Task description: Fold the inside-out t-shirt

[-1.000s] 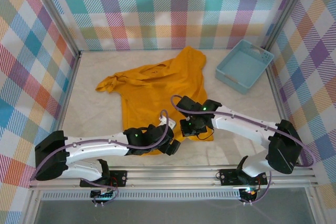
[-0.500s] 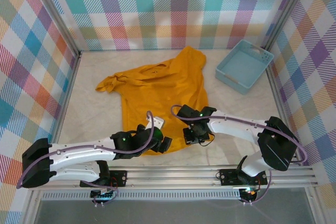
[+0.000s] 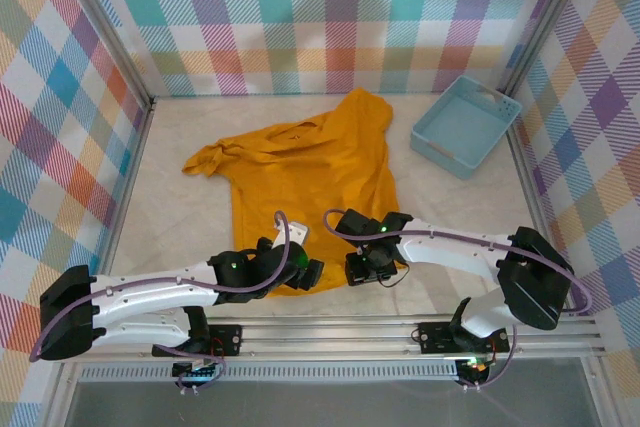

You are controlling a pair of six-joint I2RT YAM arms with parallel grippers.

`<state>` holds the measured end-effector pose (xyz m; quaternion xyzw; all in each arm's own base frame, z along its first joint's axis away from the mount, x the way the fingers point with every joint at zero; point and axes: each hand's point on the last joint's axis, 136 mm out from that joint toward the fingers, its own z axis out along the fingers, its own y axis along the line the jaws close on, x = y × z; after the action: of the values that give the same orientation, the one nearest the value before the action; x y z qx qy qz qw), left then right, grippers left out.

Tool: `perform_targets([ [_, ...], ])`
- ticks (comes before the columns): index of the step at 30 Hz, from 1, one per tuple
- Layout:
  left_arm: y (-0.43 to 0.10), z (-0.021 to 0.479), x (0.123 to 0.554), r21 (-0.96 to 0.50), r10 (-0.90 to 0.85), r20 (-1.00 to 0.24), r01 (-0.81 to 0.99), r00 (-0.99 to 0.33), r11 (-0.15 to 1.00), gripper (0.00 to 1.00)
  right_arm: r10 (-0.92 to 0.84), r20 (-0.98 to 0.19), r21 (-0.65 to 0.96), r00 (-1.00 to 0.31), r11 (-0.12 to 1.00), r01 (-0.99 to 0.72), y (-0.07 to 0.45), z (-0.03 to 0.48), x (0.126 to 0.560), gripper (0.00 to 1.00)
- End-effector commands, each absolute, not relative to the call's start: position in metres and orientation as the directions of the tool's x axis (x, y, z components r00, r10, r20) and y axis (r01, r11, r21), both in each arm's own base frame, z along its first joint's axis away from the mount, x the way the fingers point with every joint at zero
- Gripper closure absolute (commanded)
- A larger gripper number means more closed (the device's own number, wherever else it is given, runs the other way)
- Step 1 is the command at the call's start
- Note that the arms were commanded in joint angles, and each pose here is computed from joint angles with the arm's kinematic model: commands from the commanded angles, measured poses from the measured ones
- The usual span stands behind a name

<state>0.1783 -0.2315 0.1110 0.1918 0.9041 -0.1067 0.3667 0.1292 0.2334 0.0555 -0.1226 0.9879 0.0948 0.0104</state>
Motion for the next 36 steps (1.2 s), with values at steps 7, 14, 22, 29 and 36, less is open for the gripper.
perform_targets([
  [7, -0.221, 0.106, 0.182, -0.031, 0.261, -0.701, 0.395, -0.663, 0.918, 0.0, -0.211, -0.07, 0.126, -0.975, 0.968, -0.218, 0.228, 0.052, 0.135, 0.6],
  [14, -0.223, 0.105, 0.182, -0.03, 0.263, -0.7, 0.396, -0.663, 0.918, 0.0, -0.217, -0.072, 0.131, -0.974, 0.966, -0.225, 0.23, 0.054, 0.136, 0.8],
  [22, -0.225, 0.104, 0.182, -0.029, 0.269, -0.696, 0.401, -0.666, 0.916, 0.0, -0.216, -0.083, 0.127, -0.973, 0.966, -0.225, 0.23, 0.057, 0.138, 0.96],
  [29, -0.229, 0.104, 0.181, -0.003, 0.308, -0.684, 0.424, -0.662, 0.906, 0.0, -0.234, -0.127, 0.121, -0.964, 0.961, -0.249, 0.232, 0.09, 0.146, 1.0],
  [36, -0.257, 0.132, 0.176, -0.005, 0.338, -0.739, 0.506, -0.582, 0.862, 0.0, -0.25, -0.24, 0.176, -0.938, 0.939, -0.295, 0.241, 0.146, 0.158, 1.0],
])
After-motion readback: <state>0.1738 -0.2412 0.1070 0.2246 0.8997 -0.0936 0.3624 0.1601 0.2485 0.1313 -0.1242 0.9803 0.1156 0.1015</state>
